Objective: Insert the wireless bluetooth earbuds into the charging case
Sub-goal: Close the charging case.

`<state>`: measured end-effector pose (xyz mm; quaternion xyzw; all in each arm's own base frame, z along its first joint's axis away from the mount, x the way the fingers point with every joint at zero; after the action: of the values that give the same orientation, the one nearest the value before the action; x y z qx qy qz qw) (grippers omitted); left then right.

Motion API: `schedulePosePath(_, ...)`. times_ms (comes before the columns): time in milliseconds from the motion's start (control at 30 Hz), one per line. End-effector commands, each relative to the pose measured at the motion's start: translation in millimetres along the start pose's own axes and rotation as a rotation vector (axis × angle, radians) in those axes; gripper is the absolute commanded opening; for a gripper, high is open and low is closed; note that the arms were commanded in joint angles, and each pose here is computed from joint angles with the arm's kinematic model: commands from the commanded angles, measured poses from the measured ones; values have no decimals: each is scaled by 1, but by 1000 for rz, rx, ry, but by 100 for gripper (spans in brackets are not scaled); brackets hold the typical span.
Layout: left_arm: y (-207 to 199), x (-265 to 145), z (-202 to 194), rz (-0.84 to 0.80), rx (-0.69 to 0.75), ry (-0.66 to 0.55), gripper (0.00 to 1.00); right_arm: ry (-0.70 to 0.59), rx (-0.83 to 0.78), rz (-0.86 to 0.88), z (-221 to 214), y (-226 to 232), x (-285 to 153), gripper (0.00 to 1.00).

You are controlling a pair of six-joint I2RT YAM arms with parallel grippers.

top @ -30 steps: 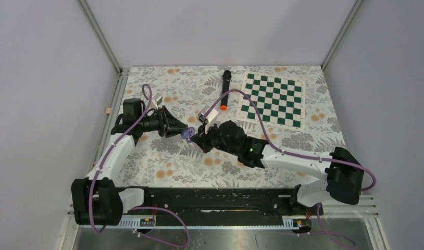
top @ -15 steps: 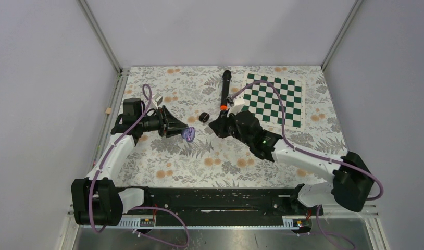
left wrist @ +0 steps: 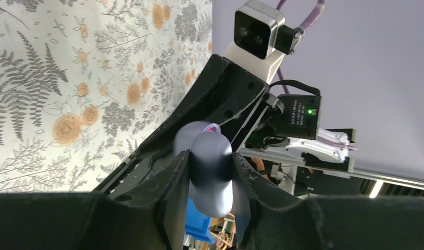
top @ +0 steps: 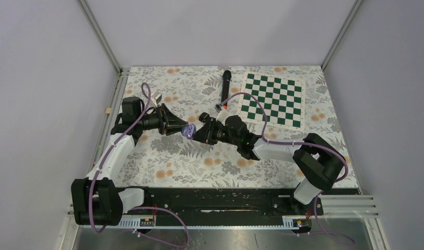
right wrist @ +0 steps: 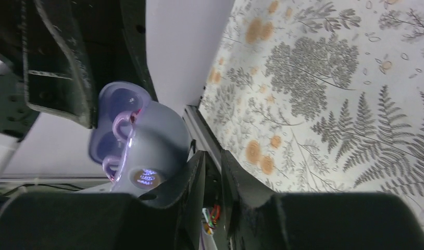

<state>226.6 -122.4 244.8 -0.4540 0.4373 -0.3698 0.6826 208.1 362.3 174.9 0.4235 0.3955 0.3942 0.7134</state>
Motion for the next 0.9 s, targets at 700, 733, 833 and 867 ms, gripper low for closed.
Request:
schedulePosePath(700,-17,-3,6,-51,104,-9,40,-73,-70,190,13,45,-10,25)
schedulePosePath(733,-15,-2,7,-46,100,-9,39,-73,-78,184,14,45,-10,24)
schedulePosePath(833,-7,3,9,-35,85,-7,20,-72,-92,165,16,41,-5,24)
schedulePosePath(867,-4,4,10,-37,78,-7,16,-72,-93,155,17,38,-3,24)
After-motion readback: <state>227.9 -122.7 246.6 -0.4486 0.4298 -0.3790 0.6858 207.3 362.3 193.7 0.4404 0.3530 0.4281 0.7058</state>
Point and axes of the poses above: each gripper's point midway between its finger pads, its own x axis out along the fingers, its own y axis along the line the jaws close on, z = x × y, the point moved 6 cm from there along -x, back along the fingers, and after that the axes turned 6 degrees about x, right-handed, at the moved point
